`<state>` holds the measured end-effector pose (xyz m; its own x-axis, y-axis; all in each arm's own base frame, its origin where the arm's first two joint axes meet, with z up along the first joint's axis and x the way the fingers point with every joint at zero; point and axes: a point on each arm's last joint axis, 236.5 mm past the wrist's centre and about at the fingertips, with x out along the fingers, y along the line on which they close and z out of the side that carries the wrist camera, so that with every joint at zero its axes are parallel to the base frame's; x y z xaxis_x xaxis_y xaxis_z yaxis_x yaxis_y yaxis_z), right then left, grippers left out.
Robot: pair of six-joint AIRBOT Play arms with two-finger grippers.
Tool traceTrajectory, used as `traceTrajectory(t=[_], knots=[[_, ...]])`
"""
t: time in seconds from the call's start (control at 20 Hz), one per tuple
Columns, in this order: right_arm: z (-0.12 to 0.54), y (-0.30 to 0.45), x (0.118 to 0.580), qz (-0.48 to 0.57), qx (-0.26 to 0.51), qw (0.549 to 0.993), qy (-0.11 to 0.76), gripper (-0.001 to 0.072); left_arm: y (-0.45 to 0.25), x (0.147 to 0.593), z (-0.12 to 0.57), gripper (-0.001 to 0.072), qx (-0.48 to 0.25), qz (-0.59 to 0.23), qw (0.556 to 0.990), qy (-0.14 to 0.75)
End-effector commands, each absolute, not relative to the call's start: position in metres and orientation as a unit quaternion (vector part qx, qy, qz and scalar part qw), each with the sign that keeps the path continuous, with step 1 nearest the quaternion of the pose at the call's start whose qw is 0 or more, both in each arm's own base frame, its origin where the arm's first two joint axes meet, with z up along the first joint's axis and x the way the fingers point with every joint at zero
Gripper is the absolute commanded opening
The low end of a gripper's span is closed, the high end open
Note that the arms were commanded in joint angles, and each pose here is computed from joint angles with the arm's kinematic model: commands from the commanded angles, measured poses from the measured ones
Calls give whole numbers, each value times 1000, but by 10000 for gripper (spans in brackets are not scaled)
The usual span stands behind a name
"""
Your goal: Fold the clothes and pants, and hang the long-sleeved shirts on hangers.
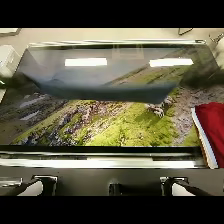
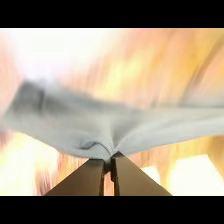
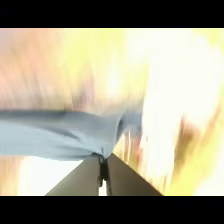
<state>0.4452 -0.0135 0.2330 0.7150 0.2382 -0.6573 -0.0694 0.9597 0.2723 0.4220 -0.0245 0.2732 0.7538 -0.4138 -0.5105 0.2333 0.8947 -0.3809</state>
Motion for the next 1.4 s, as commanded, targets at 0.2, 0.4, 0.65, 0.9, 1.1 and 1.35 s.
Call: traceTrajectory(t=[0.2,0.4,0.65,0.9,1.1,1.35], knots=[[519,-4,269,9,-33,999,-6,33,-77,222,564,27,-18,-169,982,-81],[554,-12,219,-37,-33,996,-75,32,-87,173,592,26,-22,-166,975,-146],[563,-24,212,-64,-36,993,-94,32,-82,186,583,26,-54,-163,978,-119],[385,-37,308,-28,10,967,253,31,-65,296,417,26,-140,-176,954,197],[164,-37,375,-1,77,836,543,29,-82,374,207,27,-205,-197,864,415],[-13,-15,428,-33,154,754,638,31,-93,420,10,27,-277,-130,791,530]])
